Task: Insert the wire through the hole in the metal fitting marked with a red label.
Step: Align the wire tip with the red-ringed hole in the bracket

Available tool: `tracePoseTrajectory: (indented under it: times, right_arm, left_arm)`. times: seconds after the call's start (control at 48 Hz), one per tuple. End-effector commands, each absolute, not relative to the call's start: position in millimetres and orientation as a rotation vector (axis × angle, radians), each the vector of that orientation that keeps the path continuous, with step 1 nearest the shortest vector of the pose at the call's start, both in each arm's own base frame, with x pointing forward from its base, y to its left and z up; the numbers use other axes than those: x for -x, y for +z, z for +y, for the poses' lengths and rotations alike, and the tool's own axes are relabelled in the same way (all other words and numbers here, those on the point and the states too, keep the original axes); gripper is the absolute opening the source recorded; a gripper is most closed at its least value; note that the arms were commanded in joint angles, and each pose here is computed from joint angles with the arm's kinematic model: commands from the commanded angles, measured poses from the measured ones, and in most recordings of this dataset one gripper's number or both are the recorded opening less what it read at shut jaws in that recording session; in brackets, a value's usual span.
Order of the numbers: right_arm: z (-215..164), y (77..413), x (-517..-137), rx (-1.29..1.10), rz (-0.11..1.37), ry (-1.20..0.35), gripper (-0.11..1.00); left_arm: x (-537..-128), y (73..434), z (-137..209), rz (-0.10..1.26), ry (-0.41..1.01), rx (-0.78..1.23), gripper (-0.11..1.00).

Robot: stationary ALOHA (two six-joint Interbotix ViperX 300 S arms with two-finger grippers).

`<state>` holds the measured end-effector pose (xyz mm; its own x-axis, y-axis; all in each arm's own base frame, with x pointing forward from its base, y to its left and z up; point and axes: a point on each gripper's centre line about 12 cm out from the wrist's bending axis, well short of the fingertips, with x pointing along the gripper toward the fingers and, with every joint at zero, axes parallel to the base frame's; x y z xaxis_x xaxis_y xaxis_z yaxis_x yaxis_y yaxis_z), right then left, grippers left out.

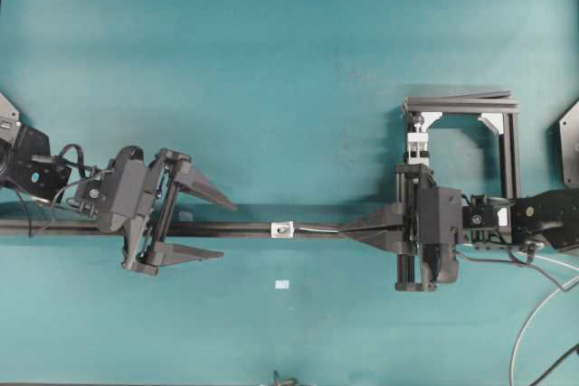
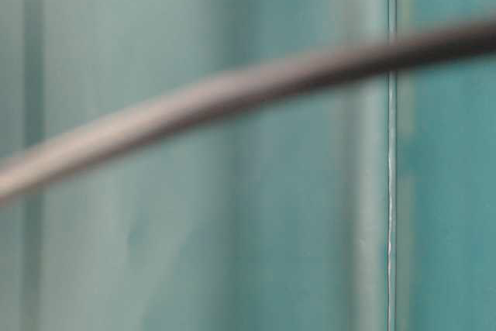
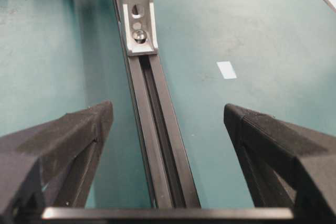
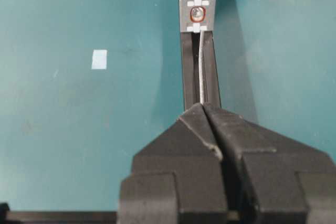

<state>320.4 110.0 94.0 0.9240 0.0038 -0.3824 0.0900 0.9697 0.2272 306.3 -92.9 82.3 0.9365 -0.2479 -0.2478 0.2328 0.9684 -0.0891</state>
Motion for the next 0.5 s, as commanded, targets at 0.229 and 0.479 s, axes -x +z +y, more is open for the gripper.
tracePoseTrajectory:
  times: [0.229,0.479]
  right_arm:
    - [111.9,101.0,-324.4,-0.248,0.346,-0.043,-0.01]
    - [112.7,101.2,-325.5,-0.25,0.347,-0.042,-0.01]
  left_arm:
    - [-309.9,88.3,-94.9,0.235,-0.249,0.064,0.59]
    - [-309.4,88.0,-94.8,0.237,-0.249,0.063,0.59]
